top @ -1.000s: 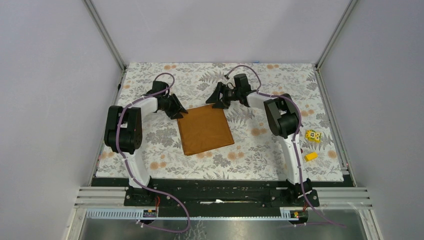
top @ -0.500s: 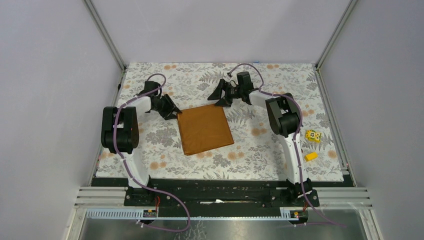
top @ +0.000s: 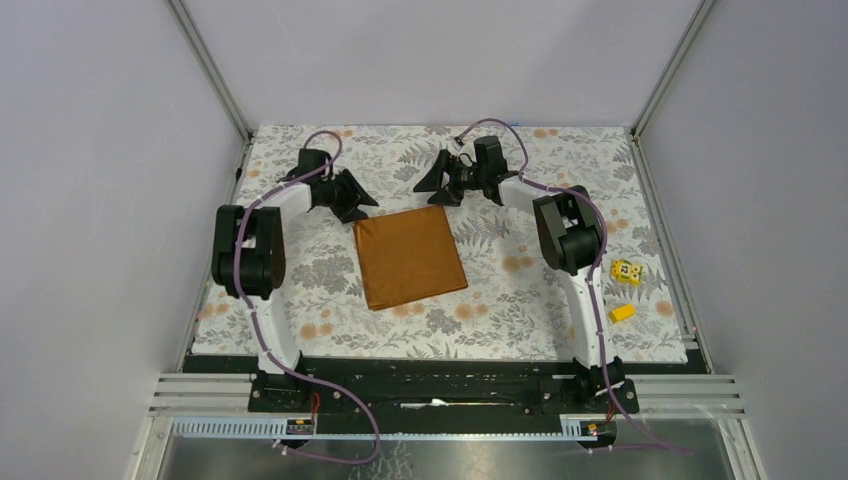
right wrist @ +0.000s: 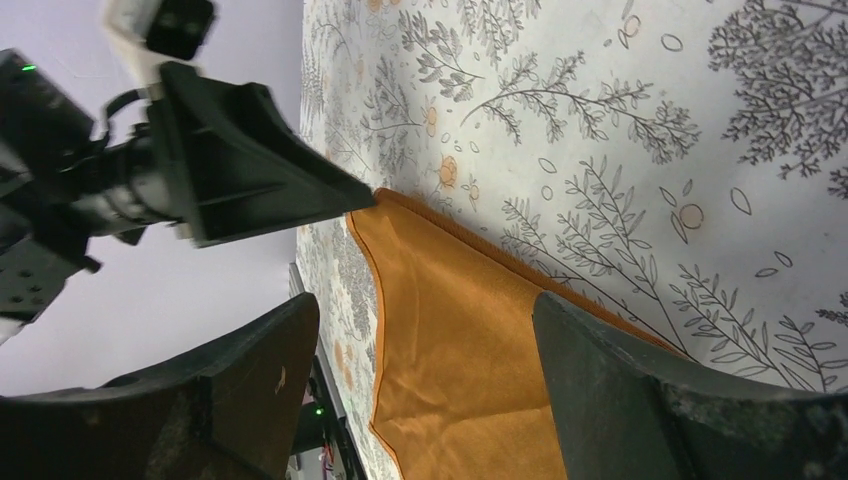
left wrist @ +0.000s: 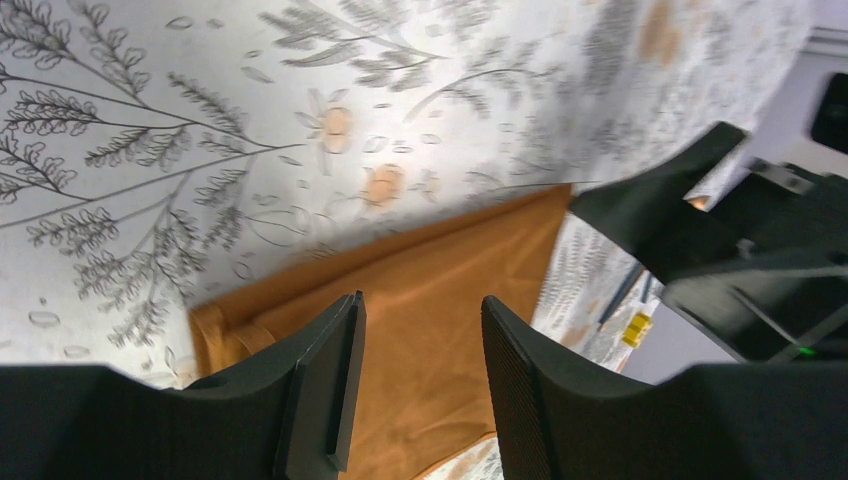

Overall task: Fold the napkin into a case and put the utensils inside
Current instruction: Rotate the square-folded napkin at the center of the board.

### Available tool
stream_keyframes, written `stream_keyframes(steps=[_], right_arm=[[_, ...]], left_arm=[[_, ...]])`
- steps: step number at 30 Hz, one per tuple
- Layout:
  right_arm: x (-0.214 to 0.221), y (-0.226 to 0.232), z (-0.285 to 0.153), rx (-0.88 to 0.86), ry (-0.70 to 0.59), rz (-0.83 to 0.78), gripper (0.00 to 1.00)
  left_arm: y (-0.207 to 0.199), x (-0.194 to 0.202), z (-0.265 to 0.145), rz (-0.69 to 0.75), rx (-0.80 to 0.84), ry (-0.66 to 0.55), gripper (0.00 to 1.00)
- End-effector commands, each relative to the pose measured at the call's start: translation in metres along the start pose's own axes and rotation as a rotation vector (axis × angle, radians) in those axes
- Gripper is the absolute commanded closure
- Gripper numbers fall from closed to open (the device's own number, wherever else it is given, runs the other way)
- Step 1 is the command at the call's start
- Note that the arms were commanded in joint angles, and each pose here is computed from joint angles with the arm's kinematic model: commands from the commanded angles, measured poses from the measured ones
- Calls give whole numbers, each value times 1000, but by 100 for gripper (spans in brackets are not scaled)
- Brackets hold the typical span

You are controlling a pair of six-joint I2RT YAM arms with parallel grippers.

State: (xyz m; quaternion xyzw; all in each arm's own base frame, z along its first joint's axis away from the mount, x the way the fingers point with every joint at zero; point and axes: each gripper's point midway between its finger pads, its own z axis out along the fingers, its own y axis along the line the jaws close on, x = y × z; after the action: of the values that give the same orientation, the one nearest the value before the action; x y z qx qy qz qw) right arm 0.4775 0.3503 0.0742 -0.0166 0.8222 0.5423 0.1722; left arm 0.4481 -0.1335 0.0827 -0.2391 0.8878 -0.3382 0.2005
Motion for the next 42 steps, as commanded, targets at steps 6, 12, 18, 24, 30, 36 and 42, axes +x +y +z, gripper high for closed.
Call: stream_keyframes(steps=[6, 12, 18, 24, 30, 36, 42], right_arm=[[12, -14, -11, 125, 32, -60, 15], [22, 8, -45, 277, 77, -166, 14], [106, 46, -68, 251, 164, -135, 14], [158, 44, -69, 189, 145, -64, 16], [142, 4, -74, 280, 106, -66, 19], [105, -59, -97, 391, 50, -51, 19], [68, -90, -115, 565, 87, -165, 18]], left_arm=[[68, -1, 12, -40, -186, -5, 49], [77, 7, -7, -16, -222, -18, 50], [91, 30, -16, -24, -246, 2, 48], [110, 66, -27, -79, -256, 18, 48], [115, 124, -38, -120, -214, 42, 48], [94, 193, -38, -102, -156, 111, 46], [72, 225, -54, -42, -115, 129, 45]])
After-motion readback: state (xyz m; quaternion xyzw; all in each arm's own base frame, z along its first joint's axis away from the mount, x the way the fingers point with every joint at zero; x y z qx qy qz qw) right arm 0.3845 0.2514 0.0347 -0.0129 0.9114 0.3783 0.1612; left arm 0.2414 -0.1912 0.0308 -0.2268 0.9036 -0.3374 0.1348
